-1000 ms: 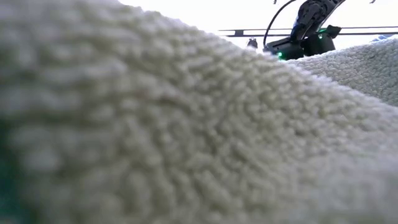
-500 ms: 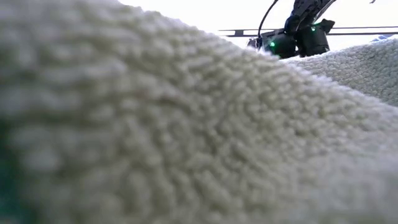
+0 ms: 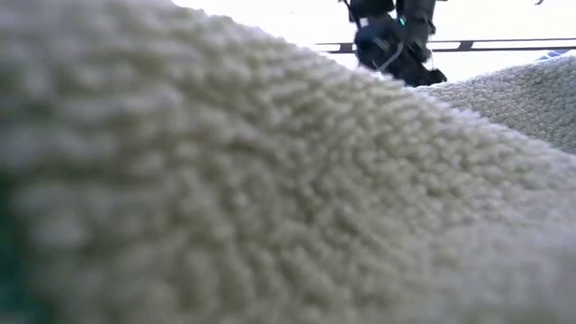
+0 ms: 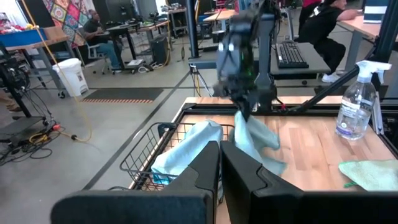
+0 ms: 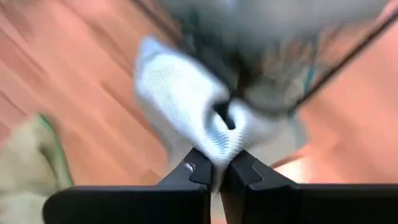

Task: Sort microfiber towel by color & place in baskets
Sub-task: Put the blue towel into the right wire basket

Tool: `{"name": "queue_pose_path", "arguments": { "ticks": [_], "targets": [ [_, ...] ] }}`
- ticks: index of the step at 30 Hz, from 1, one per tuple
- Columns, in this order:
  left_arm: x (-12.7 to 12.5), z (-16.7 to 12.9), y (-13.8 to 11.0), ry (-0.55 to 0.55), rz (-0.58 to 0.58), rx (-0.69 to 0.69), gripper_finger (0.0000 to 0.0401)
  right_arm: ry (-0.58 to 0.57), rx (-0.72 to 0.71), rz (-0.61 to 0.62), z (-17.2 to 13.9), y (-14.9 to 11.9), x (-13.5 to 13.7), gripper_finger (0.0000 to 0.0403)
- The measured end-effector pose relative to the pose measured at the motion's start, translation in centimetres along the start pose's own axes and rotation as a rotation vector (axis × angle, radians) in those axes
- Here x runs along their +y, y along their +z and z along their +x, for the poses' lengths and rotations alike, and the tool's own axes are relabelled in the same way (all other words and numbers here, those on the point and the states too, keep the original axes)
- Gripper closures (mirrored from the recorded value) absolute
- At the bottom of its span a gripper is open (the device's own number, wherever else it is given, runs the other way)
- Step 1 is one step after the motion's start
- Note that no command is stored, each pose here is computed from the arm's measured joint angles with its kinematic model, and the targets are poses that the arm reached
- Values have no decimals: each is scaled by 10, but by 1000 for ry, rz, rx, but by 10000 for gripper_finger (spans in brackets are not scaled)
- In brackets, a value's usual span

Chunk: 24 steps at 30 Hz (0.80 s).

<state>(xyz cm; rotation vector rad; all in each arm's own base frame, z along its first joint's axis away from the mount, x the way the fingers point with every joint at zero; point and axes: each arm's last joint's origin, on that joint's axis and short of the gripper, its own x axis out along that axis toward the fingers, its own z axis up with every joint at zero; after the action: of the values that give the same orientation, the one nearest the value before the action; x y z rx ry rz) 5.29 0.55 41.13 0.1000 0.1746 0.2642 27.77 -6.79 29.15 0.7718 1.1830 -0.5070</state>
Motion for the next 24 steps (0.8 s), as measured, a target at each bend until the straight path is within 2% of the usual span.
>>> {"name": "queue_pose_path", "arguments": {
  "ticks": [7,15,21,24],
  "targets": [
    [0,0,-2,-1,7,18,401,-23,-326,-60,-67,24,20,394],
    [0,0,-3,-2,11,29,401,-152,-686,-83,-131,37,28,394],
    [0,0,-3,-2,12,32,401,-90,-922,-157,-165,47,39,394],
    [0,0,-3,-3,12,33,401,-72,-965,-164,-172,50,42,394]
  ]
}}
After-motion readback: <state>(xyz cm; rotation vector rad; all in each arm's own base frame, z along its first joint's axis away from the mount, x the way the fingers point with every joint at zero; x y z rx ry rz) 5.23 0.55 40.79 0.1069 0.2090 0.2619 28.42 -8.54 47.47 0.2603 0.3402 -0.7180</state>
